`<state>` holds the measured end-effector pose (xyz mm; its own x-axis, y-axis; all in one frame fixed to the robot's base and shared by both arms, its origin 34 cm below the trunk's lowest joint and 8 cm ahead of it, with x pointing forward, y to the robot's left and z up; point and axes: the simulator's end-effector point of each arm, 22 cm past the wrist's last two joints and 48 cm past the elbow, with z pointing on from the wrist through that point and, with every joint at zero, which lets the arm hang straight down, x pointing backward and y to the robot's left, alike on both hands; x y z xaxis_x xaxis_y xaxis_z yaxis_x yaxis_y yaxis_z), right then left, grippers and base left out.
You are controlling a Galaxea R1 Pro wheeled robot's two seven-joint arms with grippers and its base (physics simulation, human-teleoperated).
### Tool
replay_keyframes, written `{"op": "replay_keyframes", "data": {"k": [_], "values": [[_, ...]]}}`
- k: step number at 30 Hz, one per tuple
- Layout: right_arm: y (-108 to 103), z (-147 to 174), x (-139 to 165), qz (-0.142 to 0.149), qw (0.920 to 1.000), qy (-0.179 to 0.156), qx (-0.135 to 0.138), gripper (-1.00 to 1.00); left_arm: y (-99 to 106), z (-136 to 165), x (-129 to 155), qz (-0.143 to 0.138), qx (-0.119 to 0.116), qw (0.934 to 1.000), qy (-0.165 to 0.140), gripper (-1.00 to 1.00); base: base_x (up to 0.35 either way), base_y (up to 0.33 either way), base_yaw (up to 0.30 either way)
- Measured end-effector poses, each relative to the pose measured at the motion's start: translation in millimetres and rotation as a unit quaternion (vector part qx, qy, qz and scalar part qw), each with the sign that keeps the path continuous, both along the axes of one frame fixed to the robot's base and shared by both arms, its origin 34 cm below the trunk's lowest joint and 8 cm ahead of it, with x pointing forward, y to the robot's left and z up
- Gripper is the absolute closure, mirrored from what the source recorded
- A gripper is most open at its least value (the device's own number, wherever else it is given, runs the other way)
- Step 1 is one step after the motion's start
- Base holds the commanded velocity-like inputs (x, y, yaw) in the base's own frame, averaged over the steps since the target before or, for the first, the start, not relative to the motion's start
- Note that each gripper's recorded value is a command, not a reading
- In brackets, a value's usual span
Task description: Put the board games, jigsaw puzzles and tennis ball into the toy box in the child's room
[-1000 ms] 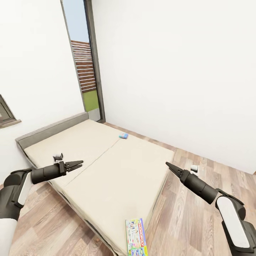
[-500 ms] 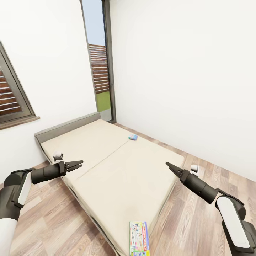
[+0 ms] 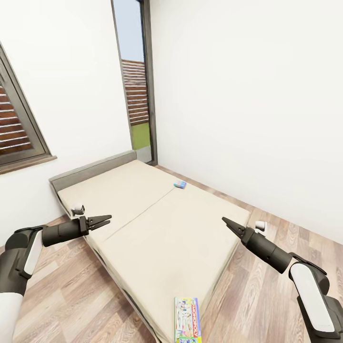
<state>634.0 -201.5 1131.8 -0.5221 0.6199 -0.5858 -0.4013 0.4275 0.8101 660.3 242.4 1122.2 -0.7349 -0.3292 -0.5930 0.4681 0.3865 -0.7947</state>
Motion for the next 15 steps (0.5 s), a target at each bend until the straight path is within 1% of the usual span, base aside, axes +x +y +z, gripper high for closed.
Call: {"op": "replay_keyframes", "data": {"k": [8,15], "values": [[0.0,0.2,-0.1,0.000,1.0000,0.000,0.001,-1.00,0.0,0.0,0.0,0.000,0.000,1.0000,0.000,-1.00,0.000,-0.171,0.001],[0.0,0.2,-0.1,0.000,1.0000,0.000,0.001,-1.00,0.0,0.0,0.0,0.000,0.000,1.0000,0.000,-1.00,0.000,-0.063,0.018]]}}
